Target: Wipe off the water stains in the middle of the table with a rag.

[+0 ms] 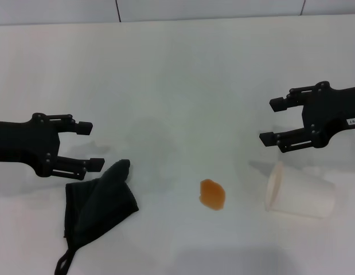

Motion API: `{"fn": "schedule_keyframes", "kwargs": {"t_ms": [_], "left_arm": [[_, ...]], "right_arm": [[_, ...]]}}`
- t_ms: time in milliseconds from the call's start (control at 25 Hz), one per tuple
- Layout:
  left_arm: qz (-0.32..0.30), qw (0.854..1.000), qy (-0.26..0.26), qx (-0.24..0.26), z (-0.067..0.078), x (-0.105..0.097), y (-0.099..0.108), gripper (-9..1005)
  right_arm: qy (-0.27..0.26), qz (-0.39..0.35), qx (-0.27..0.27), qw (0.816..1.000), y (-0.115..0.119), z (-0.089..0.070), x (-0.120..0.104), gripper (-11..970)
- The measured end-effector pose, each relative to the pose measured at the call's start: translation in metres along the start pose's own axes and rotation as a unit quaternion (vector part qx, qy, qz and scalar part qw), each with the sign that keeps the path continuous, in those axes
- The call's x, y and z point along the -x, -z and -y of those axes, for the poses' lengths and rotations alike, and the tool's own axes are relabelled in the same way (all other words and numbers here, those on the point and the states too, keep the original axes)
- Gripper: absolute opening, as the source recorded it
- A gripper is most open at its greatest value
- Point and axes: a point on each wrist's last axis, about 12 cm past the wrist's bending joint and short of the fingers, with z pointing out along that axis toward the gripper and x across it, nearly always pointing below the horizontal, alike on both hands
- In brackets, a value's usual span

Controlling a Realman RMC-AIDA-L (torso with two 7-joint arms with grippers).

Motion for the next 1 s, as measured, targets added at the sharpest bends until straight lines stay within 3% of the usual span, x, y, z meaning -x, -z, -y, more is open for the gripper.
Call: {"fn": "schedule_keyframes", "kwargs": {"t_ms": [1000], "left_arm": [[-0.004, 1.000, 0.002, 0.002, 0.0014, -0.0059, -0.0009, 886]], "right_arm": [[-0.006, 0.000, 0.005, 1.000, -0.0018, -0.0005, -0.0023, 767]]}}
